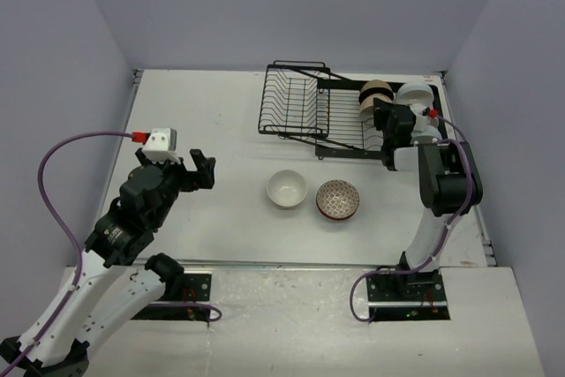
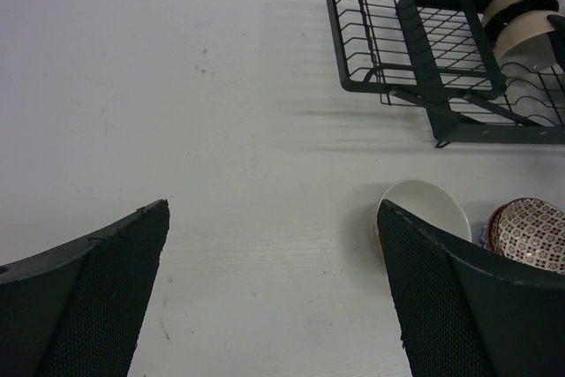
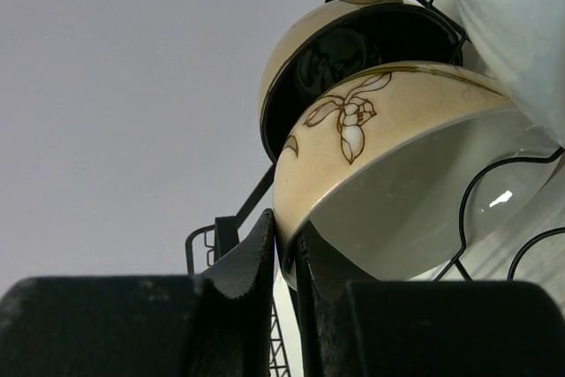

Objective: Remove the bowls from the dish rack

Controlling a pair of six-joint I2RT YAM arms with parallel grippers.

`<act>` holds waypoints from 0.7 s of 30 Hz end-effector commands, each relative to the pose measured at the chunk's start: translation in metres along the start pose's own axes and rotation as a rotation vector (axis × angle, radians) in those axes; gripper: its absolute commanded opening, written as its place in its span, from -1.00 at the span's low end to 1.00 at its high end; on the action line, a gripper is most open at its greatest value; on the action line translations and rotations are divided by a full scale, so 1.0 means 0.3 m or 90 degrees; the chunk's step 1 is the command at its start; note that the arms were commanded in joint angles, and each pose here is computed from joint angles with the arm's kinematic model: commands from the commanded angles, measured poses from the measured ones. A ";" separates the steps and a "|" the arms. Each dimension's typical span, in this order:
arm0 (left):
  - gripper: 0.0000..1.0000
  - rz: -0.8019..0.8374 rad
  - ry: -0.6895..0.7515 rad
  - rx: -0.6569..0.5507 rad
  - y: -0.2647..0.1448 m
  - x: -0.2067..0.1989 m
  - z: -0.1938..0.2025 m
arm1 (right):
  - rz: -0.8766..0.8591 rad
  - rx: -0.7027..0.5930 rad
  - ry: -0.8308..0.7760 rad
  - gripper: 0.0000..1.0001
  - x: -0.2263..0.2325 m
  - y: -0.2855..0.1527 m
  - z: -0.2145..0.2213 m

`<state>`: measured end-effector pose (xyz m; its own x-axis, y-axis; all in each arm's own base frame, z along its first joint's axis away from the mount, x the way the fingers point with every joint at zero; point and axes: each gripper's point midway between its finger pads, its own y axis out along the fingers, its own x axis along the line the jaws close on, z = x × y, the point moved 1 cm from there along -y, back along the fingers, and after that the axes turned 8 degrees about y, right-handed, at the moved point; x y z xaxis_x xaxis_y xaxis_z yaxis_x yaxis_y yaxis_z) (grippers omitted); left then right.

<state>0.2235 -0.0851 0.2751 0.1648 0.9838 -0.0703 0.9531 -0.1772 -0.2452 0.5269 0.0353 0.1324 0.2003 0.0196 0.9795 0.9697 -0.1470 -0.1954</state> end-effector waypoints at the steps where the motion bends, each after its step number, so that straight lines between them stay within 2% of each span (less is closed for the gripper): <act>1: 1.00 0.012 0.007 -0.018 0.005 -0.012 -0.018 | -0.064 -0.002 -0.019 -1.00 0.055 -0.011 0.009; 6: 1.00 0.015 0.010 -0.015 0.007 -0.015 -0.013 | -0.131 0.017 -0.057 -1.00 0.078 -0.029 0.027; 12: 1.00 0.018 0.011 -0.014 0.008 -0.018 -0.013 | -0.282 0.074 -0.078 -1.00 0.163 -0.062 0.076; 21: 1.00 0.022 0.014 -0.010 0.012 -0.022 -0.008 | -0.360 0.121 -0.141 -1.00 0.237 -0.094 0.112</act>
<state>0.2235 -0.0876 0.2740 0.1805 0.9814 -0.0650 0.9491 -0.1912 -0.2504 0.5255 0.0521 0.1328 -0.0364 0.2212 0.9745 0.9993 0.0030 0.0366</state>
